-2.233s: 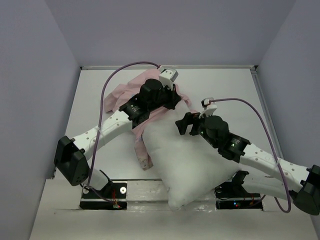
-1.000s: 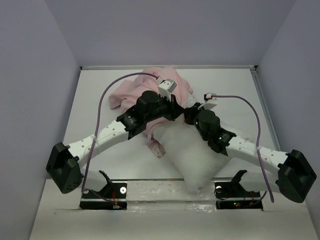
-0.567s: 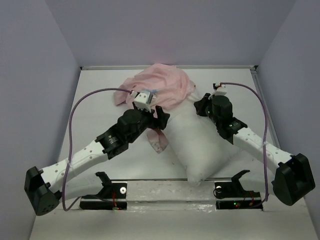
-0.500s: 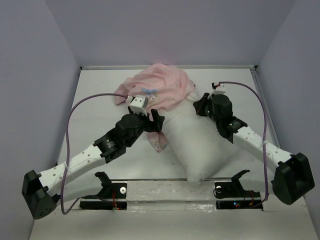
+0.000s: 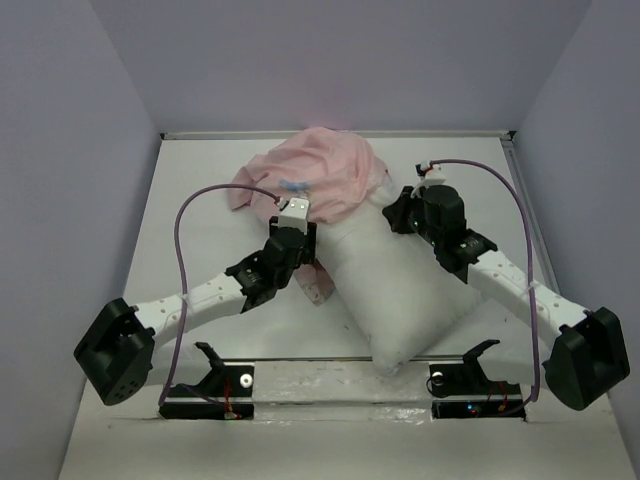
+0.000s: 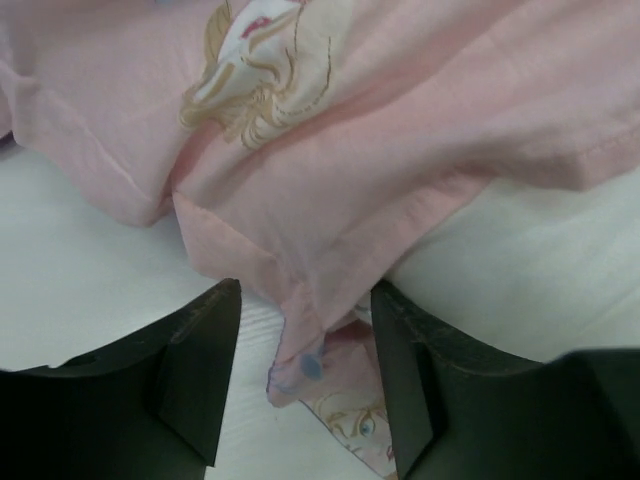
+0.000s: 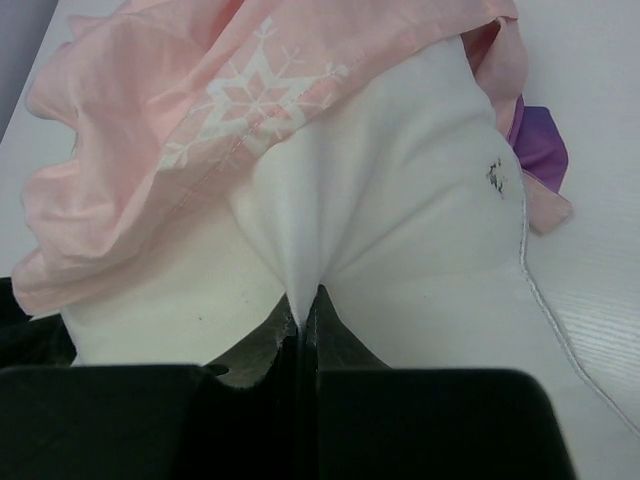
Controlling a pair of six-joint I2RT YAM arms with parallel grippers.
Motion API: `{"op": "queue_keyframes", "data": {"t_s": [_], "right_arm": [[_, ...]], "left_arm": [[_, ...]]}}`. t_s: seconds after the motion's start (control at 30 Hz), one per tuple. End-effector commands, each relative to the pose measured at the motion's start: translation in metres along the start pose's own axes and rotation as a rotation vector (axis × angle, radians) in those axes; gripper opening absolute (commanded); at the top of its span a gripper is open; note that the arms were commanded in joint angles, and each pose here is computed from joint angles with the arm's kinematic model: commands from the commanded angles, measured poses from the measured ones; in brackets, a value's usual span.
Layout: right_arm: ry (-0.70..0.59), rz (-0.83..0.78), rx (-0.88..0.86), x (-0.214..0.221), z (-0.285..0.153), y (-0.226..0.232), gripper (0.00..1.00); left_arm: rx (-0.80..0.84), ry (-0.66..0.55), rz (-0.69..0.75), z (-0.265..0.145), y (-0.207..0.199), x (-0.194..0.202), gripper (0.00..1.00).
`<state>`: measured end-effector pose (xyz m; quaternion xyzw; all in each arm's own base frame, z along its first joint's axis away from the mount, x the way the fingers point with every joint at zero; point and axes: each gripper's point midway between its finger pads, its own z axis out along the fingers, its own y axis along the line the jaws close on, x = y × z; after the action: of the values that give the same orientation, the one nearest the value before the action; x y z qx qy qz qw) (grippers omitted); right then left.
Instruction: Put the pillow into the pillowcase
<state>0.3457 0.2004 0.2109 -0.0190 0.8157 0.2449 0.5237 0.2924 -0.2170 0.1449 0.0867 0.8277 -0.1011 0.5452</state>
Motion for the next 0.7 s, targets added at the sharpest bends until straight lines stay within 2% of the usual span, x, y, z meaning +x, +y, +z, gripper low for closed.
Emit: {"op": "queue_keyframes", "data": {"t_s": [0.0, 0.03, 0.07, 0.2, 0.27, 0.3, 0.37, 0.4, 0.43, 0.53, 0.67], "right_arm": [[-0.107, -0.025, -0.068, -0.047, -0.014, 0.022, 0.05], [-0.106, -0.032, -0.068, -0.049, -0.016, 0.023, 0.13], [-0.104, -0.046, -0.070, -0.052, -0.017, 0.024, 0.36], [-0.055, -0.097, -0.108, -0.050, -0.029, 0.032, 0.81], [-0.050, -0.120, -0.145, -0.054, -0.037, 0.039, 0.89], [-0.030, -0.129, -0.165, -0.050, -0.040, 0.042, 0.89], [0.011, -0.166, -0.268, -0.043, -0.046, 0.064, 0.89], [0.052, -0.185, -0.292, -0.031, -0.045, 0.071, 0.89], [0.087, -0.225, -0.344, -0.016, -0.049, 0.093, 0.89], [0.163, -0.322, -0.357, 0.015, -0.041, 0.111, 0.90], [0.172, -0.326, -0.338, 0.025, -0.022, 0.111, 0.93]], "left_arm": [[-0.059, -0.189, -0.035, 0.008, -0.001, -0.066, 0.59], [-0.071, -0.217, -0.042, 0.007, 0.000, -0.077, 0.59], [-0.080, -0.222, -0.023, 0.010, 0.000, -0.079, 0.58], [-0.066, -0.247, -0.018, 0.018, -0.004, -0.091, 0.50], [-0.068, -0.247, -0.016, 0.020, -0.003, -0.091, 0.42], [-0.060, -0.252, -0.021, 0.020, -0.004, -0.093, 0.31], [-0.047, -0.256, -0.032, 0.019, -0.005, -0.092, 0.19], [-0.029, -0.266, -0.045, 0.015, -0.007, -0.096, 0.07], [-0.016, -0.271, -0.055, 0.013, -0.008, -0.098, 0.02], [0.029, -0.295, -0.088, 0.003, -0.013, -0.108, 0.00], [0.121, -0.324, -0.166, -0.016, -0.022, -0.121, 0.00]]}}
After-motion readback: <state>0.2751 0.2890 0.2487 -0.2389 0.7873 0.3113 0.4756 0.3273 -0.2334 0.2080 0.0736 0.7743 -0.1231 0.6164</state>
